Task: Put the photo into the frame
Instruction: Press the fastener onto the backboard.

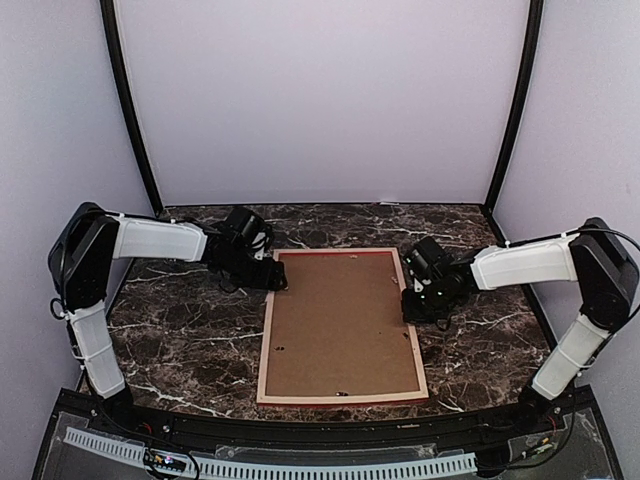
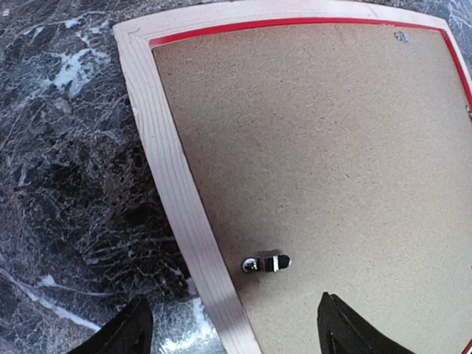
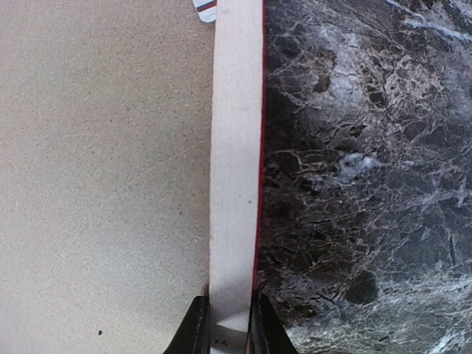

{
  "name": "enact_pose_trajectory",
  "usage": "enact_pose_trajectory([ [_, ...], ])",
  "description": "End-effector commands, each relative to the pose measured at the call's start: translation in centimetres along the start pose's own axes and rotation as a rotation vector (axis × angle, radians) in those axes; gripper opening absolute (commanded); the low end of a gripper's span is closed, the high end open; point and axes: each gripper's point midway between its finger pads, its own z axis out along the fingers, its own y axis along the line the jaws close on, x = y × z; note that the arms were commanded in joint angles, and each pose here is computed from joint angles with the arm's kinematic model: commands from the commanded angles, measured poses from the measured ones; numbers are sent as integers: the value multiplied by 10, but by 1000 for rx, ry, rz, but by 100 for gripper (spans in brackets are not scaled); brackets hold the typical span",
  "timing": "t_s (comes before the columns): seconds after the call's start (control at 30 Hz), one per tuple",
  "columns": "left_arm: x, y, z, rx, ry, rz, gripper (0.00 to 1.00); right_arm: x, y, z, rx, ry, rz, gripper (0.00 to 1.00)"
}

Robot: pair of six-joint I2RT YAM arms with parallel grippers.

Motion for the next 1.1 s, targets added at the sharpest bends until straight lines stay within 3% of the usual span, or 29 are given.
enact_pose_trajectory([
  [0.0, 1, 1, 7, -34, 61, 54, 79, 13, -2, 7, -20, 32, 46, 14],
  [0.63, -24, 14, 25, -118, 21, 51, 80, 13, 3, 15, -33, 52, 53, 16],
  [1.07, -10, 29, 35, -183, 76, 56, 73, 13, 2, 14, -37, 44, 65, 16],
])
